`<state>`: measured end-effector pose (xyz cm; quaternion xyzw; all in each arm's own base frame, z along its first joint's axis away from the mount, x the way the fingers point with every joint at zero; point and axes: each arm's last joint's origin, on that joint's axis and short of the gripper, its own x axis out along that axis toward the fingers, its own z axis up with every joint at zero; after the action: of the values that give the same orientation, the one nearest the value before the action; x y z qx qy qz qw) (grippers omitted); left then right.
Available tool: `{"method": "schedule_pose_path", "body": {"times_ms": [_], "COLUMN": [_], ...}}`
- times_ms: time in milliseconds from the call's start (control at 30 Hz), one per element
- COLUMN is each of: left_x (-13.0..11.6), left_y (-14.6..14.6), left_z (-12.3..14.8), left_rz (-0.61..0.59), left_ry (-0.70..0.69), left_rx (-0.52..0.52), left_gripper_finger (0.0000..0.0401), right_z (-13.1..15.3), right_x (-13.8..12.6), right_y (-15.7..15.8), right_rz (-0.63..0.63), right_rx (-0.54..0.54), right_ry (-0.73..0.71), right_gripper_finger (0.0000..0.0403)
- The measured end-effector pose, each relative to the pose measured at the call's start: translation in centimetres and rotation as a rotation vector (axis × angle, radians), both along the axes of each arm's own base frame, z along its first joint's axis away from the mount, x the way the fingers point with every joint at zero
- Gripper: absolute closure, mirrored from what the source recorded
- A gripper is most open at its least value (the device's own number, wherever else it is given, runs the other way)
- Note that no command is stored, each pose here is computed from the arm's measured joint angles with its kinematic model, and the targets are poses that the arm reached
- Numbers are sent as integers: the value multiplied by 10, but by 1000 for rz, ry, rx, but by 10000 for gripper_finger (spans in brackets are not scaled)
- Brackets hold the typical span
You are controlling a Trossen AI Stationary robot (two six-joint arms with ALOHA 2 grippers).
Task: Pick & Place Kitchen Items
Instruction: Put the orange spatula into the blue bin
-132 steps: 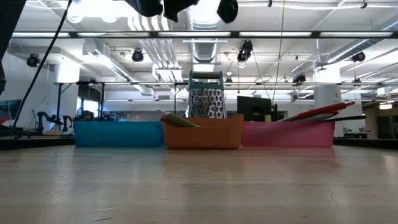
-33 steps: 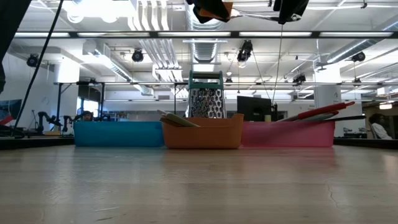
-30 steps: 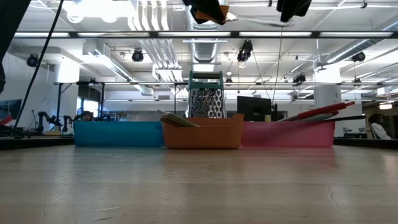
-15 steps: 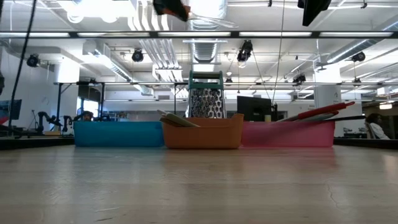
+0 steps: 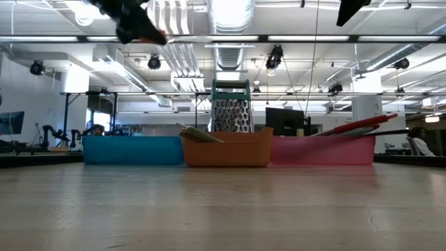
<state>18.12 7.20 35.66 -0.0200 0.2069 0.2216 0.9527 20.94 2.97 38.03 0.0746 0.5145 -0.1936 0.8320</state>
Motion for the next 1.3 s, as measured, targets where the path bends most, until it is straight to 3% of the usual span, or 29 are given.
{"method": "schedule_pose_path", "body": {"times_ms": [233,633,800,1033,1300], "left_x": [-28,-44,-54,-69,-66], "left_y": [6,30,41,57,74], "left_z": [-53,-119,-139,-164,-179], "left_rz": [99,79,107,182,207], "left_ry": [41,76,63,102,122], "left_rx": [-54,-98,-109,-198,-233], "left_gripper_finger": [373,373,373,373,373], "right_z": [4,4,4,5,5], "right_x": [-7,-7,-7,-6,-5], "right_y": [-2,-2,-2,-8,-20], "right_rz": [-2,-7,-8,-40,-98], "right_rx": [3,8,8,8,7], "right_ry": [-21,-23,-24,-25,-29], "right_gripper_finger": [197,197,197,197,197]}}
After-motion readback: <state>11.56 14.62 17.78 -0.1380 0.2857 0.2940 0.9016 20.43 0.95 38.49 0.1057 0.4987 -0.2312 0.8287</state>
